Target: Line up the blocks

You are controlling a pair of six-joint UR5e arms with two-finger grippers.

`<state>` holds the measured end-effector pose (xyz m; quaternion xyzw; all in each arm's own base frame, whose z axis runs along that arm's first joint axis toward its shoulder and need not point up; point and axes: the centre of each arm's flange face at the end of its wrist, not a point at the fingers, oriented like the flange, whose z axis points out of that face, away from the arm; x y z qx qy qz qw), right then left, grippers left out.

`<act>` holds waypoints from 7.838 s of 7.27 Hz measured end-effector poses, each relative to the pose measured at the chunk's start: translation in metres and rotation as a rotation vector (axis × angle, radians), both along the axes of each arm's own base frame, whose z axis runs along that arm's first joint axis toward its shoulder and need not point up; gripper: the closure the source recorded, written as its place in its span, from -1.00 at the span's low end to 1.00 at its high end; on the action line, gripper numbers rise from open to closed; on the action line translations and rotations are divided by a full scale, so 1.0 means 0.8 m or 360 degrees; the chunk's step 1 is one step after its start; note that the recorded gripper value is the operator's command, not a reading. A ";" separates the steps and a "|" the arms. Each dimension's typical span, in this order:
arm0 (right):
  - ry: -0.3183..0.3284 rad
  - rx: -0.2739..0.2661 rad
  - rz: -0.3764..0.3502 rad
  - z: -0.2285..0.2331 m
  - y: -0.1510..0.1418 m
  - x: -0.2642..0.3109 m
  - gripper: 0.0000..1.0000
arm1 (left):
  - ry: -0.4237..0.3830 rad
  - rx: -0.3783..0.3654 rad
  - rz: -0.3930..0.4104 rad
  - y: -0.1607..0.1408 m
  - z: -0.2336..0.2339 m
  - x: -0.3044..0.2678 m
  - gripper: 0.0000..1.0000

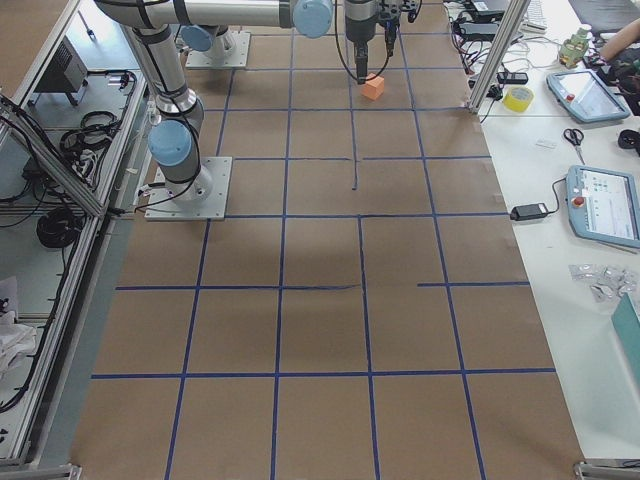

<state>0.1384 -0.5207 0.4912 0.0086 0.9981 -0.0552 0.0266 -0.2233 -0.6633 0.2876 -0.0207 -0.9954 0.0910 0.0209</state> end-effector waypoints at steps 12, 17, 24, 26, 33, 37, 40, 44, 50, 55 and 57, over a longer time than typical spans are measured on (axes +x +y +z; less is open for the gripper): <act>0.0084 0.0138 -0.0007 -0.004 0.024 -0.004 -1.00 | 0.0146 0.0280 0.1033 0.026 -0.109 -0.032 0.99; 0.0107 0.0136 -0.0006 -0.005 0.024 -0.005 -1.00 | 0.0076 0.0175 0.0738 0.024 -0.082 -0.027 1.00; 0.0112 0.0128 -0.0001 -0.005 0.024 -0.006 -1.00 | -0.0105 0.0081 -0.0028 -0.017 0.046 0.309 1.00; 0.0113 0.0127 0.0004 -0.005 0.024 -0.005 -1.00 | -0.0137 0.0063 -0.0103 -0.017 0.055 0.359 1.00; 0.0115 0.0125 0.0009 -0.003 0.026 -0.006 -1.00 | -0.0270 0.0300 -0.0089 0.061 0.054 0.371 -0.60; 0.0114 0.0125 0.0008 -0.003 0.026 -0.006 -1.00 | -0.0067 0.0541 0.0080 0.234 -0.013 0.520 -0.33; 0.0116 0.0131 0.0012 -0.004 0.027 -0.006 -1.00 | 0.0066 0.0593 0.0300 0.320 -0.035 0.569 -0.33; 0.0115 0.0137 0.0010 -0.005 0.027 -0.006 -1.00 | -0.0079 0.0745 0.0635 0.378 -0.038 0.569 -1.00; 0.0115 0.0142 0.0010 -0.005 0.027 -0.006 -1.00 | 0.0155 0.0770 0.0926 0.446 -0.048 0.620 -1.00; 0.0117 0.0145 0.0008 -0.006 0.028 -0.006 -1.00 | 0.0331 0.0913 0.1054 0.470 -0.078 0.591 -0.98; 0.0120 0.0144 0.0010 -0.005 0.027 -0.006 -1.00 | 0.0391 0.0960 0.1056 0.474 -0.088 0.589 -0.98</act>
